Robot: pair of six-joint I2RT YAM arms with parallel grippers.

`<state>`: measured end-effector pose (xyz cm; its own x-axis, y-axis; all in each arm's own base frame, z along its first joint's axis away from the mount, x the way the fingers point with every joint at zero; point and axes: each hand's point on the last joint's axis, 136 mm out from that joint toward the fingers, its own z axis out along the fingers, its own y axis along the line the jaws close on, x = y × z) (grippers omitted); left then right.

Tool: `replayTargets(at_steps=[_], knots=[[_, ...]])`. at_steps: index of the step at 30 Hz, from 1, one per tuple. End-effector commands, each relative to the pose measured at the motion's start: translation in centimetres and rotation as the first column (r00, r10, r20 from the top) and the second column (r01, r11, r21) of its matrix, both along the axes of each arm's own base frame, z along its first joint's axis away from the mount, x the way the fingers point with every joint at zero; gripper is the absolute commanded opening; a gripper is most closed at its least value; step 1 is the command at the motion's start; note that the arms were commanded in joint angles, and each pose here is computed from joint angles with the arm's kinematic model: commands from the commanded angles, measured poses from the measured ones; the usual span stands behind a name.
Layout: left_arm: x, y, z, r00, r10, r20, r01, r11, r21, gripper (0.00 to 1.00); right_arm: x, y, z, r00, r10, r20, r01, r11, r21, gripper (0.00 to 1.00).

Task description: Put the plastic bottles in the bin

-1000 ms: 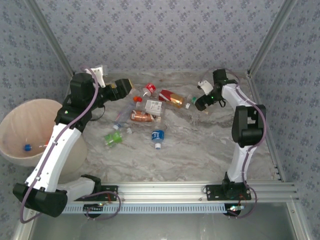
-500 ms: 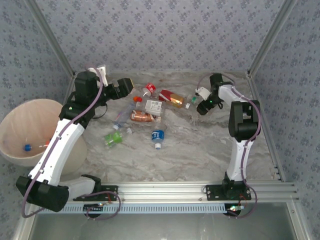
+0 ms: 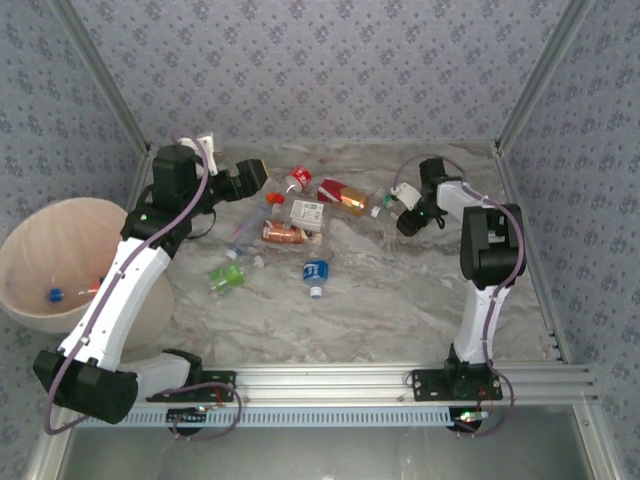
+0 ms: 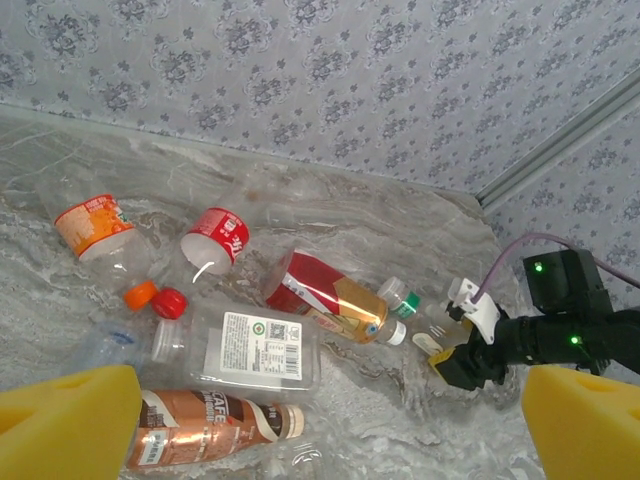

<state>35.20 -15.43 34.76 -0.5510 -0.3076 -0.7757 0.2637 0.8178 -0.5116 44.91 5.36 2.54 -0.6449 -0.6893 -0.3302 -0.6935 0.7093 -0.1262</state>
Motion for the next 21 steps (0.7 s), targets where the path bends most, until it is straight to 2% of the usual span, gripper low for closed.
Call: replayTargets(at_steps=[1, 6, 12, 16, 21], knots=[[0.0, -0.8, 1.0, 0.998, -0.032, 0.046, 0.032, 0.999, -0.016, 0.98, 0.7, -0.7, 2.6, 0.993, -0.077, 0.092, 0.077, 0.997, 0.005, 0.58], [0.1, -1.1, 0.7, 0.999, -0.037, 0.033, 0.038, 0.998, -0.045, 0.98, 1.2, -0.6, 7.5, 0.939, -0.26, 0.223, 0.239, 0.964, 0.118, 0.56], [0.2, -2.2, 0.0, 0.997, -0.071, 0.023, 0.072, 0.994, -0.084, 0.98, -0.6, 2.7, 12.9, 0.845, -0.417, 0.336, 0.295, 0.886, 0.358, 0.54], [0.3, -3.6, -0.3, 0.991, -0.131, 0.023, 0.132, 0.986, -0.105, 0.98, -2.0, 5.5, 15.8, 0.809, -0.487, 0.329, 0.254, 0.794, 0.552, 0.51], [0.1, -6.0, -0.8, 0.977, -0.211, 0.025, 0.213, 0.97, -0.115, 0.98, -5.1, 10.5, 18.3, 0.845, -0.467, 0.26, 0.124, 0.645, 0.754, 0.49]])
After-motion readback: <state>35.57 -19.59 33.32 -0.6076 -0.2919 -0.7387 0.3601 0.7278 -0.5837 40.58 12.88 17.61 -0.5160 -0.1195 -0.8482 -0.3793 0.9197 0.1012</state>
